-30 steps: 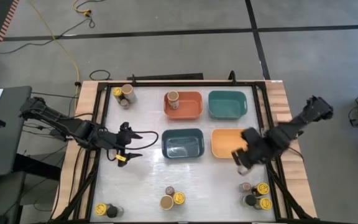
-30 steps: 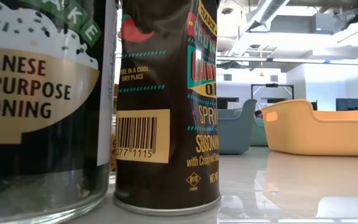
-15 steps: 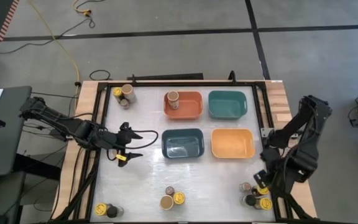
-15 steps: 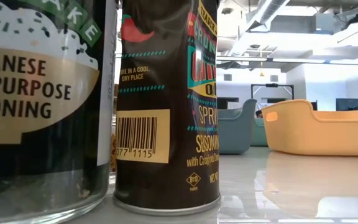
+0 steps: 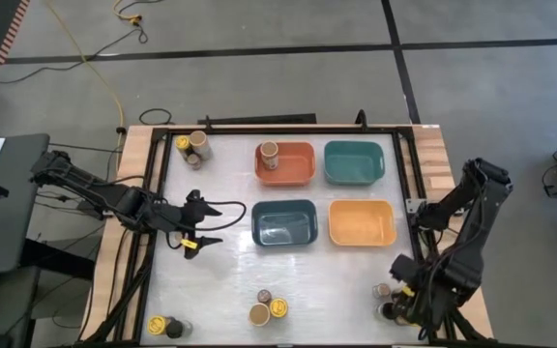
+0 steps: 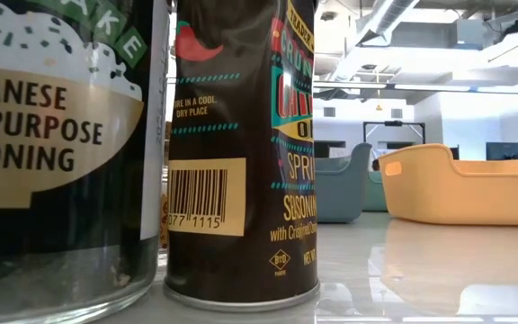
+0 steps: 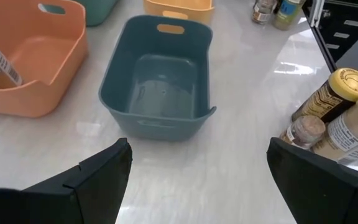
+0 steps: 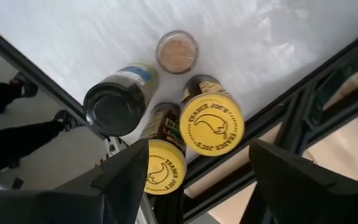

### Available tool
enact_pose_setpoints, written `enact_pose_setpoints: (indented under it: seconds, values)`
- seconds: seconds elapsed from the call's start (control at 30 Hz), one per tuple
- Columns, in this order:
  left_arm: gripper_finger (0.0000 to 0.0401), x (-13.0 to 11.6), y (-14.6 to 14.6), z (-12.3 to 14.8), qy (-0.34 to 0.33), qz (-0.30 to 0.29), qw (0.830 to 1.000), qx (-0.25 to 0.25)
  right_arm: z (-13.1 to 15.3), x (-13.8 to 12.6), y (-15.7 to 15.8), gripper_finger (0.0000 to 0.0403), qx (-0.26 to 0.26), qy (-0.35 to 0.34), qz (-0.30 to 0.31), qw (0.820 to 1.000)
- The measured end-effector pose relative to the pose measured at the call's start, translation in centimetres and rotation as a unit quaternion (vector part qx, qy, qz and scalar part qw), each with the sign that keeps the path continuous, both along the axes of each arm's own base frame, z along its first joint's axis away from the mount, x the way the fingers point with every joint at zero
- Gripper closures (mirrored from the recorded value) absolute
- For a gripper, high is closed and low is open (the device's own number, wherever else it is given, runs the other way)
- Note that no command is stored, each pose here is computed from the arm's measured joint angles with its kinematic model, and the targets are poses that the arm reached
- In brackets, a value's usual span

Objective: Sort spices by type
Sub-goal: Put the yellow spice bottle into the green bin

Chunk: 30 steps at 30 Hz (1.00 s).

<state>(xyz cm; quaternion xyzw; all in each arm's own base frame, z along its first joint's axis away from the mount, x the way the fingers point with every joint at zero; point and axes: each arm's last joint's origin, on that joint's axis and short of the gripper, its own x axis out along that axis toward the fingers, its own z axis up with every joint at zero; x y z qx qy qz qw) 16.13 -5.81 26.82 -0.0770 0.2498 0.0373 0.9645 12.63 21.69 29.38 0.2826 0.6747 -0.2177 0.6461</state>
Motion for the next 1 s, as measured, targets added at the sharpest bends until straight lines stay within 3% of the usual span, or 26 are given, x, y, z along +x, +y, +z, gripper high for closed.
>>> enact_pose_setpoints:
  seconds: [0.37, 0.73, 1.0]
  values:
    - [0.0044, 0.0, 0.0, 0.0, 0.0, 0.001, 1.0, -0.001, -2.7, 0.1, 1.0, 0.0097, 0.029, 0.023, 0.034, 0.999]
    - [0.0044, 0.0, 0.0, 0.0, 0.0, 0.004, 1.0, -0.004, -4.7, -0.3, 0.5, 0.0097, 0.008, 0.041, 0.03, 0.999]
    - [0.0044, 0.0, 0.0, 0.0, 0.0, 0.005, 1.0, -0.003, -4.6, -0.4, 0.3, 0.0097, 0.008, 0.041, 0.022, 0.999]
